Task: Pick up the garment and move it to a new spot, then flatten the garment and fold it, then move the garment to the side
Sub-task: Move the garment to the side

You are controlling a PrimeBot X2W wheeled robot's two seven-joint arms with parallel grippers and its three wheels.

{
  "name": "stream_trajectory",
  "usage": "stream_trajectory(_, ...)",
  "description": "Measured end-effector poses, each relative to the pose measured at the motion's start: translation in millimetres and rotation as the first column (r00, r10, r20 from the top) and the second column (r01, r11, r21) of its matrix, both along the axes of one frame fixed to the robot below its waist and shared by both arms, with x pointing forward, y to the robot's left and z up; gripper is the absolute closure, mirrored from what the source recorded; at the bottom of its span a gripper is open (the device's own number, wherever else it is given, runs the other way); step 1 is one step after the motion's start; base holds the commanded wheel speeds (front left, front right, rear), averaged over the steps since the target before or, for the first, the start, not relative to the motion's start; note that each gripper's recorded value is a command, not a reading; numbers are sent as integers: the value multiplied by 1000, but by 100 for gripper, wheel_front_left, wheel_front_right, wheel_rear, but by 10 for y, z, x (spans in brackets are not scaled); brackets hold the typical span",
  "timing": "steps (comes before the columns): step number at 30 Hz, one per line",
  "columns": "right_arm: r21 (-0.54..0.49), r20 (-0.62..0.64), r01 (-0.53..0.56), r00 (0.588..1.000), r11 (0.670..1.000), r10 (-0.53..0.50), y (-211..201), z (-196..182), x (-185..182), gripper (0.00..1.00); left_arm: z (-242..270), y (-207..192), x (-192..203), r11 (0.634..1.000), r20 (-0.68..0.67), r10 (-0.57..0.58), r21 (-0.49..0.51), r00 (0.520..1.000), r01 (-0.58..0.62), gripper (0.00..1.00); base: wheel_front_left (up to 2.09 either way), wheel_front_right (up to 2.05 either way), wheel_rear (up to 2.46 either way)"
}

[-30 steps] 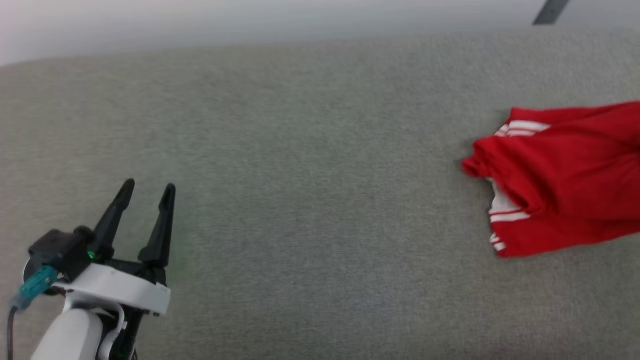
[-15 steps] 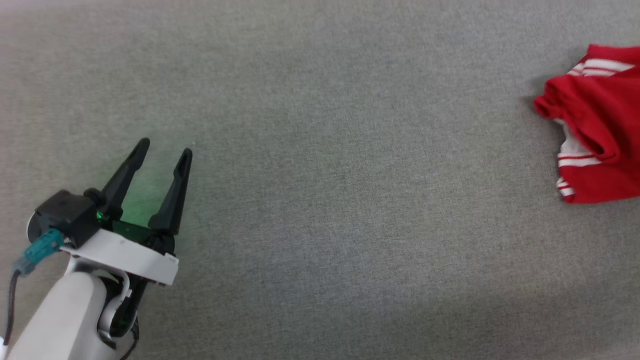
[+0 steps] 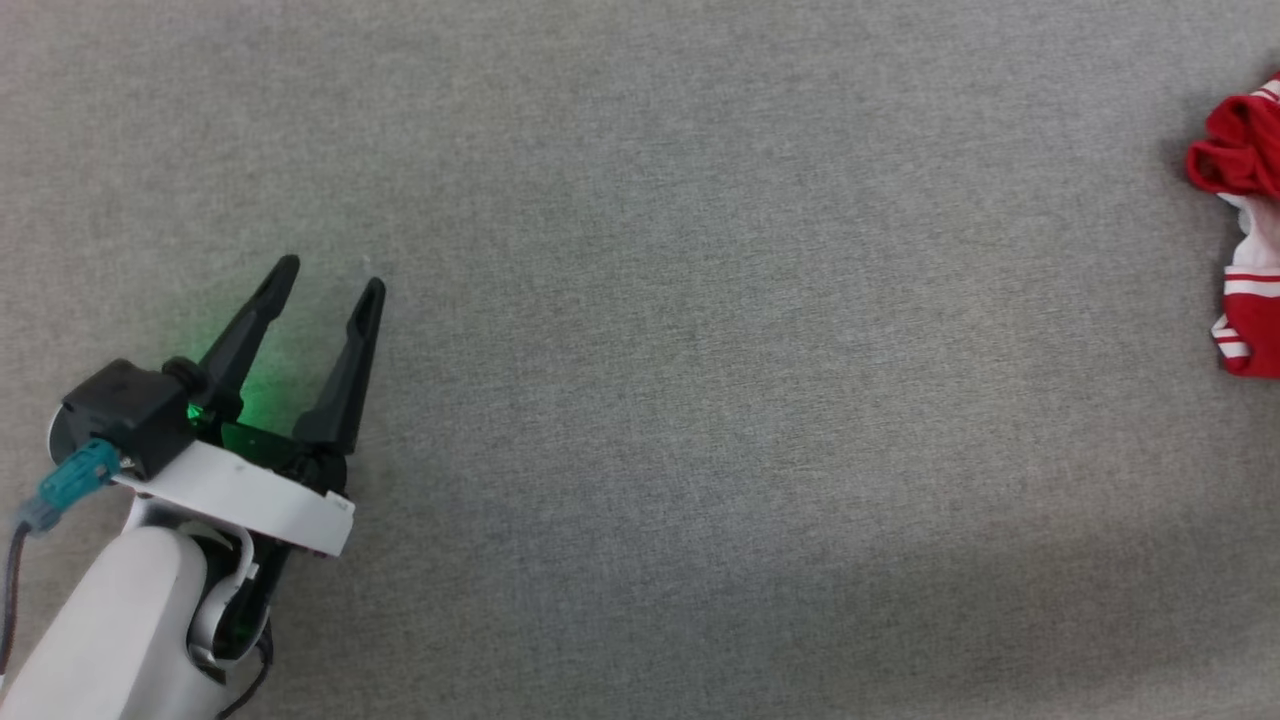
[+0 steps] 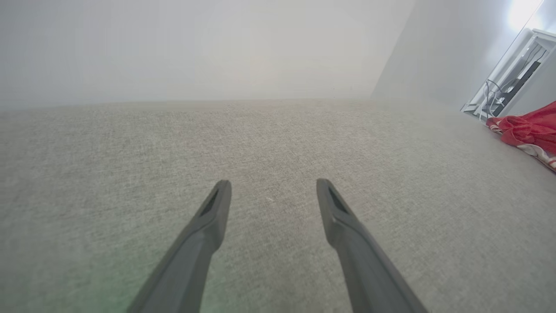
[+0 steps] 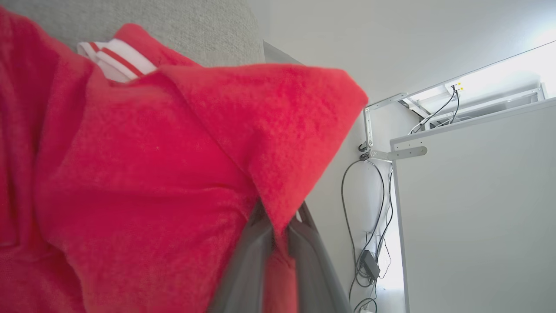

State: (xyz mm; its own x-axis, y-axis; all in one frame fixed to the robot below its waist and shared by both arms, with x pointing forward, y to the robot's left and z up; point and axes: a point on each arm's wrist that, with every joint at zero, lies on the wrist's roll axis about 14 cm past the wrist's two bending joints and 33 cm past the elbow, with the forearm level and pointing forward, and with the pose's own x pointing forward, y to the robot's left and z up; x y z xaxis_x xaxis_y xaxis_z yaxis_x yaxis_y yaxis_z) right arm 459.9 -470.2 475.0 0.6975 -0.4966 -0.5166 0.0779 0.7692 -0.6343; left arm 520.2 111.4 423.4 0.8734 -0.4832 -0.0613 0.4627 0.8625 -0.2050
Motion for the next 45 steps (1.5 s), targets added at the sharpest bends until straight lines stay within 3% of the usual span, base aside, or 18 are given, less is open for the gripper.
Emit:
stream_trajectory(13,66,-18,40,999,997,-39,145,-359,108,100,-12,137,-17,999,-7,32,8,999,-32,0,0,0,0)
stream_trajectory(15,72,-10,59,998,996,-58,119,-354,108,77,-4,151,-22,999,-7,36,10,999,-36,0,0,0,0)
stream_trajectory(16,70,0,61,998,996,-62,107,-337,115,57,5,161,-23,999,-5,39,10,999,-39,0,0,0,0)
stream_trajectory(18,71,22,67,997,995,-69,96,-306,128,0,28,184,-24,999,-1,45,12,999,-45,0,0,0,0)
stream_trajectory(25,94,101,73,991,993,-83,105,-162,157,0,118,266,-94,997,8,73,13,997,-73,0,0,0,0)
stream_trajectory(33,130,238,-22,971,991,-10,372,62,315,0,300,415,-224,992,32,125,9,992,-126,0,0,0,0)
stream_trajectory(36,177,328,-72,945,982,10,545,170,406,0,369,480,-297,989,42,147,11,988,-148,0,0,0,0)
stream_trajectory(43,230,410,-196,908,953,88,1005,208,488,0,506,674,-493,978,59,205,16,977,-206,0,0,0,0)
stream_trajectory(45,267,461,-266,879,926,119,1300,222,512,0,582,772,-602,972,74,232,26,970,-234,0,0,0,0)
